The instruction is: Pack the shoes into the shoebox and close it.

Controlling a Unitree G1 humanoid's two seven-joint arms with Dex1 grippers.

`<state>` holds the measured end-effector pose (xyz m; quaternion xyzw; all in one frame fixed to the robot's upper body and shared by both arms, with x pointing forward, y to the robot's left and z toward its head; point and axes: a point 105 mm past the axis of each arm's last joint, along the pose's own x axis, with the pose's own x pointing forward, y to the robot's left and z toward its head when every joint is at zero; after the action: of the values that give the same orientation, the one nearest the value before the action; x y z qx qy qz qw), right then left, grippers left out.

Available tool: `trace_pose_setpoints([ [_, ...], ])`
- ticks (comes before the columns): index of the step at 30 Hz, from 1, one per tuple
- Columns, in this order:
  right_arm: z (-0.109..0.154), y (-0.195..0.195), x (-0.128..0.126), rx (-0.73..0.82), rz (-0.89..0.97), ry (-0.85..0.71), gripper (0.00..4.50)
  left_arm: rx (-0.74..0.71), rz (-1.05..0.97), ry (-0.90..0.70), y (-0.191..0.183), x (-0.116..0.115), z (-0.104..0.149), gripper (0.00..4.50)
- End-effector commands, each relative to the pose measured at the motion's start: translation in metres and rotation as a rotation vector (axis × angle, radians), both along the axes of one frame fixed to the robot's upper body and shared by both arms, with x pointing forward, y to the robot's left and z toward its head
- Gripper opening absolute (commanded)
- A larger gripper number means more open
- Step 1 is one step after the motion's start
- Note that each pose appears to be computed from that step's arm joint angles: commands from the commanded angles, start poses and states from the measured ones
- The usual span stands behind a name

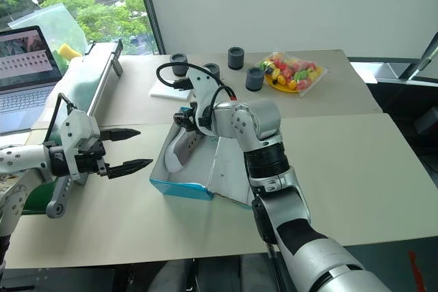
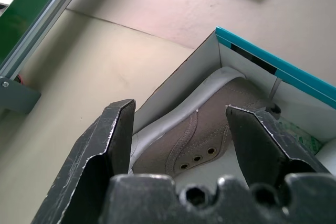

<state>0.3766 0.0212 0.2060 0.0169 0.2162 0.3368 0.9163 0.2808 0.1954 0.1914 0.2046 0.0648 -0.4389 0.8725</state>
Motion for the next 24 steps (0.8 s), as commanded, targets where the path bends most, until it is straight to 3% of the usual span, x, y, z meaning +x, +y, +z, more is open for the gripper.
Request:
trace_pose_setpoints([
  [1,0.035,0.003,-0.006,0.080,0.074,-0.152,3.26,-0.021,0.073,-0.068,0.011,0.000,0.015,4.22],
  [6,0.049,-0.023,-0.010,0.013,0.142,-0.382,3.26,-0.127,0.478,-0.216,0.053,0.008,0.025,4.22],
  [8,0.051,-0.030,-0.016,-0.054,0.178,-0.514,3.26,-0.183,0.781,-0.288,0.085,0.011,0.025,4.22],
  [11,0.042,-0.028,-0.033,-0.114,0.283,-0.607,3.26,-0.235,1.062,-0.324,0.111,-0.002,0.013,4.22],
  [16,0.025,-0.009,-0.056,0.013,0.410,-0.540,3.26,-0.264,1.156,-0.299,0.113,-0.015,0.000,4.22],
  [18,0.016,-0.007,-0.057,0.041,0.411,-0.510,3.76,-0.241,1.182,-0.278,0.119,-0.020,-0.008,4.50],
  [21,-0.001,-0.005,-0.059,0.014,0.440,-0.508,4.44,-0.229,1.211,-0.243,0.127,-0.025,-0.019,4.50],
  [24,-0.004,-0.001,-0.061,0.039,0.457,-0.507,4.44,-0.251,1.235,-0.235,0.134,-0.027,-0.021,4.50],
])
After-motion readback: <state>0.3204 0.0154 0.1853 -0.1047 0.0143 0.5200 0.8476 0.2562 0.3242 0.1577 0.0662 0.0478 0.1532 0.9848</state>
